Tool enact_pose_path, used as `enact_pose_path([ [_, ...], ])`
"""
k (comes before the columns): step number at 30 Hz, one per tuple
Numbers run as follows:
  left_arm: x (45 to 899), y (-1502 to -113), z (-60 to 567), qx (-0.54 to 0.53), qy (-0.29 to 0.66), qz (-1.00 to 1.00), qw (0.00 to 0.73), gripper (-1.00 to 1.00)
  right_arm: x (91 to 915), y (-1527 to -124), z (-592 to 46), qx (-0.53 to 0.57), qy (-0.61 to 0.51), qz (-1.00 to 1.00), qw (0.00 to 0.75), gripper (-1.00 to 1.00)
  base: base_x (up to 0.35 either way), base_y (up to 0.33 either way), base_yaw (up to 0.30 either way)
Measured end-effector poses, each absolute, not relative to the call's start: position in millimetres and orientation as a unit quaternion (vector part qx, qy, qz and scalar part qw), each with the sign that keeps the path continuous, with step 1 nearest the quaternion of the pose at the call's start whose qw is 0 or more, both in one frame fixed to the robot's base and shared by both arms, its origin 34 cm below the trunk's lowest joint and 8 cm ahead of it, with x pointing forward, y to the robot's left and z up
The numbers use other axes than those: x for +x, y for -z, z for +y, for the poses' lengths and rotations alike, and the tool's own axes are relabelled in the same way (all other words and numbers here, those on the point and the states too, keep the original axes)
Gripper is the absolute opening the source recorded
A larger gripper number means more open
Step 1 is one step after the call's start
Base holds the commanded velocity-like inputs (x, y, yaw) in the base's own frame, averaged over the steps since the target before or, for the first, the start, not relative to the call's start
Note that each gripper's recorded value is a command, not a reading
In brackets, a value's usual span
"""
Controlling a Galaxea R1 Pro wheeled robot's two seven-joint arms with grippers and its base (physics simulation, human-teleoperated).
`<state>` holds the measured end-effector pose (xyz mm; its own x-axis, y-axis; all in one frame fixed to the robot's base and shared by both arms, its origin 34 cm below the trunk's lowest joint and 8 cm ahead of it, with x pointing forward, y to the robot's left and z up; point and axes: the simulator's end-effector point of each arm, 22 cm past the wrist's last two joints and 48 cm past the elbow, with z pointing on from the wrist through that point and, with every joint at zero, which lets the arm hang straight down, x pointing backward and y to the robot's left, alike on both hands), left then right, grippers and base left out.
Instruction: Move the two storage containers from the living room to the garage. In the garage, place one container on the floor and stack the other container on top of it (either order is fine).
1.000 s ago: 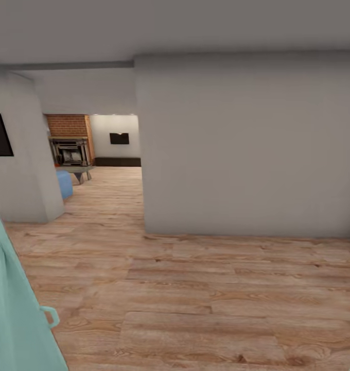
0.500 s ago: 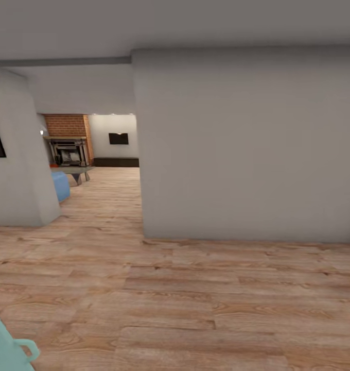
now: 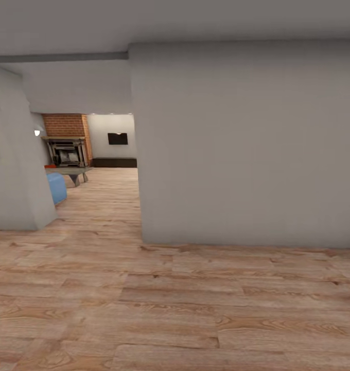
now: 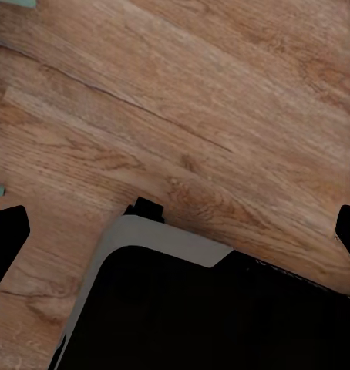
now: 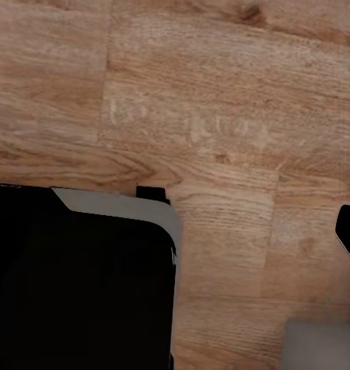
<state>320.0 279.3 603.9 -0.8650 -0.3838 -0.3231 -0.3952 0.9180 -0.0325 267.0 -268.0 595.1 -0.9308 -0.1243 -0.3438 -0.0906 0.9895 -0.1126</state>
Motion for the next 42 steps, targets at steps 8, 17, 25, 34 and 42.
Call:
enact_pose_path([
  [8,319.8,-603.8,278.3,-0.202,-0.017,0.966,0.163,1.00,267.0,-595.1,-267.9,-0.055,0.047,0.981,0.178,1.00,0.322,0.000,0.000],
  [17,320.1,-603.9,278.2,-0.202,-0.017,0.965,0.164,1.00,266.4,-594.7,-265.0,-0.052,0.042,0.982,0.177,1.00,0.322,0.000,0.000],
  [25,320.4,-604.0,278.6,-0.202,-0.017,0.965,0.165,1.00,266.6,-594.8,-267.6,-0.057,0.044,0.982,0.177,1.00,0.322,0.000,0.000],
  [34,320.2,-604.0,278.5,-0.202,-0.017,0.965,0.164,1.00,266.6,-594.9,-268.4,-0.051,0.046,0.982,0.177,1.00,0.323,0.000,0.000],
  [42,320.4,-604.0,278.3,-0.202,-0.017,0.965,0.164,1.00,266.7,-594.9,-267.7,-0.053,0.046,0.982,0.177,1.00,0.322,0.000,0.027],
])
